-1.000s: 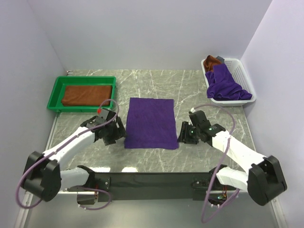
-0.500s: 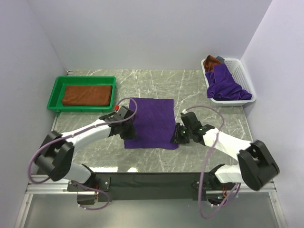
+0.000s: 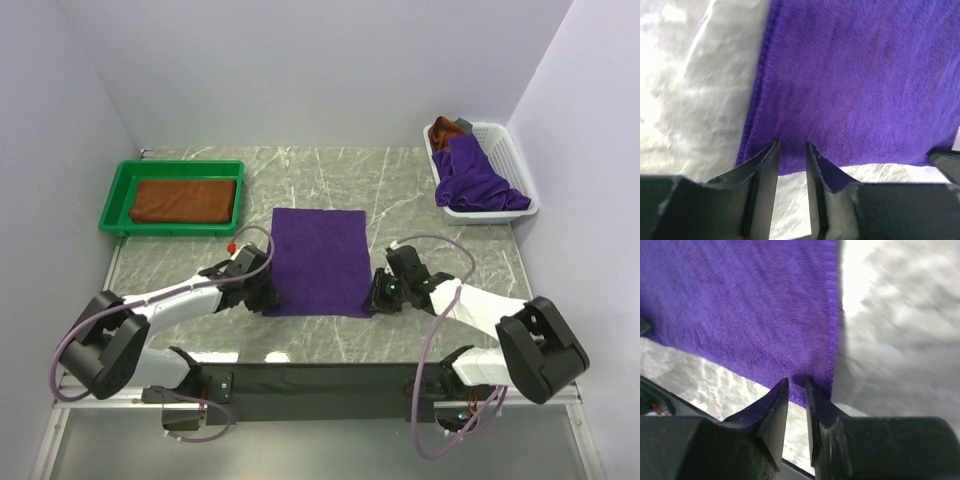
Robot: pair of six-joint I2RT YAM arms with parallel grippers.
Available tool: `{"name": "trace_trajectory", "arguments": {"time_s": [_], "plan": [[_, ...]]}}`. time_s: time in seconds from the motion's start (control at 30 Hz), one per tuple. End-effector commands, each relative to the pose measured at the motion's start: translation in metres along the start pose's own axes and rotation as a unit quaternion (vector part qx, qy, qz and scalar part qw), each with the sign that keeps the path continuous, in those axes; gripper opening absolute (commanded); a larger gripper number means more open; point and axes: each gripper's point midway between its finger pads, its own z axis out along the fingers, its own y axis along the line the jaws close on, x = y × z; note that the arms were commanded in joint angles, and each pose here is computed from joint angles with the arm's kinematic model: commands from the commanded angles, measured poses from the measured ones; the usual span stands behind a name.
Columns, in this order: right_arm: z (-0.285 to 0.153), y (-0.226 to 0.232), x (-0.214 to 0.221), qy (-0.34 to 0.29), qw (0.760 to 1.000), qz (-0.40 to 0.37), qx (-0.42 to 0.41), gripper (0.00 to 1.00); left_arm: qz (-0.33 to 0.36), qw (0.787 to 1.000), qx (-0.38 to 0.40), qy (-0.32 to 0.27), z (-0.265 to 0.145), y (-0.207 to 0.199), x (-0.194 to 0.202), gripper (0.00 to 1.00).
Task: Fold and stack the towels
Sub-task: Fold the towel
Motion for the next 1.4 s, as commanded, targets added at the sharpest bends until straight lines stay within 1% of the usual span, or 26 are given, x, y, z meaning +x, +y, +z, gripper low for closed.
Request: {"name": "trace_trajectory", "arguments": {"time_s": [0.0, 0.13, 0.23, 0.27, 0.3, 0.33, 0.37, 0.4, 0.47, 0.5, 0.53, 0.57, 0.6, 0.63, 0.67, 0.73, 0.77, 0.8, 0.83, 0.87, 0.9, 0.97, 1.07, 1.13, 1.27, 1.37], "plan": [[-0.011, -0.051, 0.024, 0.021, 0.995, 0.013, 0.1, 0.29, 0.001, 0.996, -0.077, 0.049, -0.007, 0.048, 0.032, 0.36], [-0.017, -0.051, 0.008, -0.006, 0.995, 0.021, 0.095, 0.29, -0.001, 0.999, -0.041, 0.032, -0.019, 0.025, 0.02, 0.41], [-0.02, -0.031, -0.012, -0.041, 0.998, 0.013, 0.053, 0.29, -0.006, 1.0, -0.001, 0.024, -0.025, 0.0, 0.012, 0.53], [-0.022, -0.019, -0.021, -0.057, 0.998, 0.005, 0.031, 0.3, -0.007, 1.0, 0.005, 0.017, -0.027, -0.006, 0.008, 0.6], [-0.027, -0.01, -0.031, -0.074, 0.997, -0.001, 0.017, 0.32, -0.007, 1.0, 0.013, 0.012, -0.031, -0.013, 0.003, 0.64], [-0.034, 0.006, -0.047, -0.095, 0.995, -0.01, -0.001, 0.33, -0.005, 0.999, 0.036, -0.001, -0.04, -0.032, -0.009, 0.67], [-0.039, 0.019, -0.06, -0.112, 0.993, -0.02, -0.022, 0.39, -0.002, 0.999, 0.047, -0.007, -0.044, -0.042, -0.015, 0.76], [-0.042, 0.028, -0.07, -0.123, 0.992, -0.024, -0.033, 0.42, 0.002, 0.999, 0.043, -0.028, -0.045, -0.047, -0.026, 0.79], [-0.056, 0.055, -0.108, -0.174, 0.982, -0.03, -0.068, 0.5, 0.009, 0.995, 0.067, -0.07, -0.057, -0.075, -0.06, 0.83], [-0.053, 0.06, -0.12, -0.183, 0.98, -0.027, -0.076, 0.51, 0.01, 0.994, 0.073, -0.084, -0.058, -0.082, -0.073, 0.83], [-0.058, 0.071, -0.137, -0.201, 0.975, -0.027, -0.091, 0.51, 0.014, 0.99, 0.095, -0.102, -0.057, -0.1, -0.093, 0.82], [-0.062, 0.083, -0.156, -0.228, 0.967, -0.023, -0.114, 0.51, -0.001, 0.988, 0.101, -0.118, -0.056, -0.101, -0.116, 0.77], [-0.052, 0.079, -0.169, -0.229, 0.967, -0.009, -0.113, 0.51, -0.002, 0.988, 0.111, -0.11, -0.044, -0.107, -0.125, 0.73], [-0.055, 0.088, -0.186, -0.245, 0.961, -0.005, -0.13, 0.49, -0.001, 0.981, 0.138, -0.136, -0.049, -0.125, -0.149, 0.69], [-0.057, 0.099, -0.204, -0.266, 0.952, -0.002, -0.152, 0.47, -0.006, 0.98, 0.136, -0.148, -0.045, -0.126, -0.166, 0.63], [-0.044, 0.103, -0.232, -0.274, 0.95, 0.005, -0.151, 0.43, 0.005, 0.98, 0.129, -0.153, -0.026, -0.139, -0.193, 0.57], [-0.038, 0.106, -0.24, -0.274, 0.95, 0.005, -0.151, 0.4, 0.004, 0.981, 0.123, -0.151, -0.018, -0.138, -0.203, 0.51], [-0.017, 0.099, -0.244, -0.258, 0.956, 0.012, -0.141, 0.39, 0.004, 0.985, 0.105, -0.134, 0.007, -0.133, -0.206, 0.48], [-0.018, 0.109, -0.261, -0.266, 0.952, 0.01, -0.15, 0.38, 0.01, 0.983, 0.118, -0.141, 0.005, -0.146, -0.22, 0.42], [-0.012, 0.111, -0.266, -0.265, 0.952, 0.012, -0.153, 0.33, 0.007, 0.983, 0.113, -0.143, 0.012, -0.144, -0.229, 0.37], [0.003, 0.108, -0.275, -0.259, 0.954, 0.018, -0.147, 0.33, 0.006, 0.985, 0.107, -0.138, 0.026, -0.144, -0.235, 0.34], [0.016, 0.104, -0.284, -0.256, 0.956, 0.029, -0.143, 0.31, 0.004, 0.986, 0.102, -0.134, 0.038, -0.14, -0.242, 0.28], [0.044, 0.086, -0.291, -0.246, 0.959, 0.063, -0.128, 0.26, 0.0, 0.988, 0.094, -0.121, 0.064, -0.132, -0.246, 0.24], [0.066, 0.066, -0.285, -0.234, 0.961, 0.09, -0.117, 0.25, -0.007, 0.991, 0.078, -0.111, 0.084, -0.12, -0.244, 0.24], [0.086, 0.028, -0.285, -0.227, 0.96, 0.144, -0.081, 0.24, -0.044, 0.994, 0.042, -0.096, 0.113, -0.083, -0.239, 0.18], [0.09, 0.005, -0.281, -0.223, 0.958, 0.171, -0.055, 0.24, -0.076, 0.993, 0.027, -0.084, 0.126, -0.055, -0.23, 0.18]]}}
